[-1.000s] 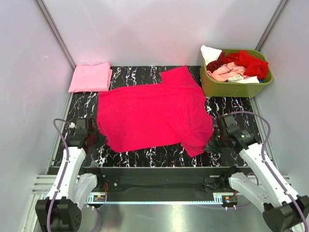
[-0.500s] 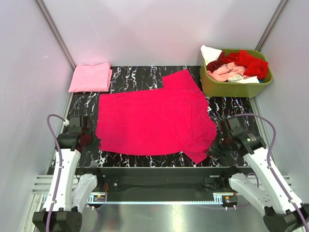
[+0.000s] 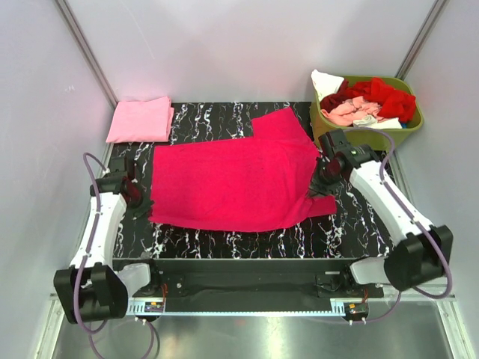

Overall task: Fold and stack the t-shirts
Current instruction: Fold the tshirt

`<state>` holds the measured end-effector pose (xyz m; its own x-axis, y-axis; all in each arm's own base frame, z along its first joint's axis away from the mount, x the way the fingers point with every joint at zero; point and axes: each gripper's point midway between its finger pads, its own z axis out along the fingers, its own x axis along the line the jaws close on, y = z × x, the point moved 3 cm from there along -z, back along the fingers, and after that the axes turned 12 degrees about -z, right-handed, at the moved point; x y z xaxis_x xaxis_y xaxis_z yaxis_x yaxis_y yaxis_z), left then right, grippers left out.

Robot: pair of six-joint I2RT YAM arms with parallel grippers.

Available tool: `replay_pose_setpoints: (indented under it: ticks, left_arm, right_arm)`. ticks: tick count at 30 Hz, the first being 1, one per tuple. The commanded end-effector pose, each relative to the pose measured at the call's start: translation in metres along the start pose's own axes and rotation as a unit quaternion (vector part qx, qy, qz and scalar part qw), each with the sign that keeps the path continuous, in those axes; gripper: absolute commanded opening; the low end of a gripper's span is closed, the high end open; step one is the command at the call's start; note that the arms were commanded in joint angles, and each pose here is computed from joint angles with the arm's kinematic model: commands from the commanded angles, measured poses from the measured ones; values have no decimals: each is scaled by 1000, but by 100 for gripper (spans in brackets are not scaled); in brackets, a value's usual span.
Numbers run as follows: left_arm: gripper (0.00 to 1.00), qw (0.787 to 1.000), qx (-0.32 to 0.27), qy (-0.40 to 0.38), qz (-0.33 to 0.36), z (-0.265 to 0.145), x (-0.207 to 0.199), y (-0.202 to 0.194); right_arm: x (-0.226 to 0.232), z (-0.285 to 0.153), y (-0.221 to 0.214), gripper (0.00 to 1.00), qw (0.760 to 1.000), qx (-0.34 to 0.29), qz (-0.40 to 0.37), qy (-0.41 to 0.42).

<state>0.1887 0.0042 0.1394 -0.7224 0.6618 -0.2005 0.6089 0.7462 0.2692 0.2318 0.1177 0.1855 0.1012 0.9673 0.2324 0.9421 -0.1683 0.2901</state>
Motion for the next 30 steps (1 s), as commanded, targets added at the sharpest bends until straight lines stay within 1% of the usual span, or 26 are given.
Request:
replay_pose_setpoints:
  ticks: [1, 8, 10, 17, 24, 30]
  left_arm:
    - [0, 999, -37, -10, 10, 2, -8, 26]
    - [0, 1000, -16, 3, 18, 28, -15, 35]
    - [0, 1000, -17, 3, 20, 30, -18, 40]
    - [0, 999, -3, 33, 40, 46, -23, 53]
    - [0, 997, -1, 58, 49, 55, -27, 68]
    - [2, 997, 16, 57, 47, 68, -36, 72]
  right_arm:
    - [-1, 6, 36, 0, 999, -31, -29, -4]
    - [-5, 23, 67, 0, 999, -27, -37, -16]
    - [-7, 28, 73, 0, 999, -23, -37, -23]
    - [-12, 24, 102, 0, 997, -45, -42, -45]
    - [-18, 26, 120, 0, 996, -49, -40, -66]
    - [-20, 45, 128, 0, 996, -34, -35, -72]
